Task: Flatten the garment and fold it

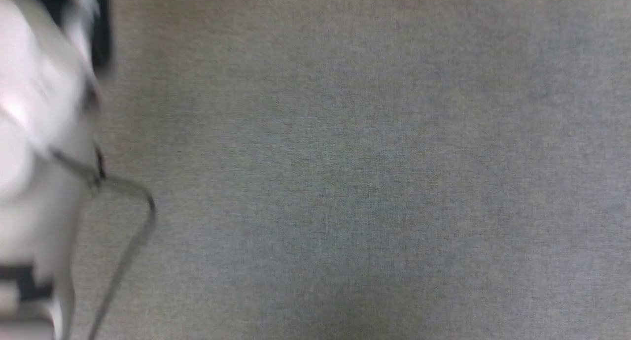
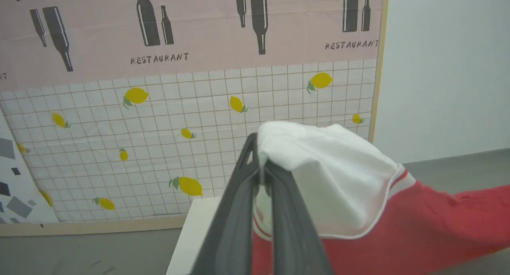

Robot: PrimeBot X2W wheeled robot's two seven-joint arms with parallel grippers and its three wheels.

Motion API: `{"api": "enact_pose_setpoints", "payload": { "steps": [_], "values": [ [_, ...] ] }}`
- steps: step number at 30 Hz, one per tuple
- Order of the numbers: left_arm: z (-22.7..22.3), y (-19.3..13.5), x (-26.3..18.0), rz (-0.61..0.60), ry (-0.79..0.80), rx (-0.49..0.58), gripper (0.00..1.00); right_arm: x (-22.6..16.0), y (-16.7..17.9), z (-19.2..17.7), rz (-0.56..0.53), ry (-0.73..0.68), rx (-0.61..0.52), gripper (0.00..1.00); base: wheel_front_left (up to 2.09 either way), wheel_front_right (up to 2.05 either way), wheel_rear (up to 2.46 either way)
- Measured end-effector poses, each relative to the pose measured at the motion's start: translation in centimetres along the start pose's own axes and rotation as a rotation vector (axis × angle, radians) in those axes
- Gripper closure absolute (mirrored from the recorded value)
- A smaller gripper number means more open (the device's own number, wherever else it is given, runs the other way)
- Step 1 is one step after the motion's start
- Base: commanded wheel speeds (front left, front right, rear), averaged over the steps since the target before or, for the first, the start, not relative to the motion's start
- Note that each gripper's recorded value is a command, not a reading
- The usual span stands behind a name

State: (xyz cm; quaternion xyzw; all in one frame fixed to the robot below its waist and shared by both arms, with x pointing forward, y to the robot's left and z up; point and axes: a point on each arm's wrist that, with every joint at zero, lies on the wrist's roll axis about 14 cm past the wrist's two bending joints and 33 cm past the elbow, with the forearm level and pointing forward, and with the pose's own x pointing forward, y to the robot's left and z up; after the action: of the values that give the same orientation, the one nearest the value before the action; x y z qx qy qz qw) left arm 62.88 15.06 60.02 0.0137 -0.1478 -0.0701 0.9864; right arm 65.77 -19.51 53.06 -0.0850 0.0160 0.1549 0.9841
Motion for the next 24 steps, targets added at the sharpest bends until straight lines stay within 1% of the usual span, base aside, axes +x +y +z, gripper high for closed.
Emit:
{"api": "enact_pose_setpoints", "payload": {
  "steps": [5, 8, 9, 10, 12, 16, 20, 22, 24],
  "values": [
    [-1.8, -1.5, -7.0, -0.011, 0.134, -0.039, 1.00, -5.4, 0.8, -2.7, 0.007, 0.062, 0.084, 1.00, 0.00, 0.00, 0.00],
    [-3.1, -1.7, -11.2, 0.013, 0.240, -0.055, 1.00, -8.8, 1.6, -4.4, 0.002, 0.107, 0.118, 1.00, 0.00, 0.00, 0.00],
    [-3.7, -1.8, -12.8, 0.028, 0.281, -0.074, 1.00, -10.0, 2.0, -5.0, -0.002, 0.124, 0.137, 1.00, 0.00, 0.00, 0.00],
    [-5.5, -2.0, -16.9, 0.037, 0.402, -0.077, 1.00, -13.2, 3.3, -6.3, -0.014, 0.166, 0.184, 1.00, 0.00, 0.00, 0.00],
    [-6.7, -2.3, -19.8, 0.053, 0.487, -0.095, 1.00, -15.3, 3.6, -6.8, -0.040, 0.183, 0.217, 1.00, 0.00, 0.00, 0.00],
    [-9.5, -4.8, -25.5, -0.012, 0.696, -0.126, 1.00, -19.3, 3.9, -8.7, -0.091, 0.252, 0.247, 1.00, 0.00, 0.00, 0.00],
    [-11.0, -7.7, -31.0, -0.120, 0.895, -0.178, 1.00, -23.9, 4.1, -11.3, -0.154, 0.356, 0.288, 1.00, 0.00, 0.00, 0.00],
    [-11.4, -8.4, -33.3, -0.151, 0.974, -0.191, 1.00, -26.4, 4.9, -12.8, -0.170, 0.430, 0.318, 1.00, 0.00, 0.00, 0.00],
    [-11.6, -8.3, -35.0, -0.155, 1.026, -0.199, 1.00, -28.6, 5.5, -14.0, -0.191, 0.489, 0.349, 1.00, 0.00, 0.00, 0.00]
  ]
}}
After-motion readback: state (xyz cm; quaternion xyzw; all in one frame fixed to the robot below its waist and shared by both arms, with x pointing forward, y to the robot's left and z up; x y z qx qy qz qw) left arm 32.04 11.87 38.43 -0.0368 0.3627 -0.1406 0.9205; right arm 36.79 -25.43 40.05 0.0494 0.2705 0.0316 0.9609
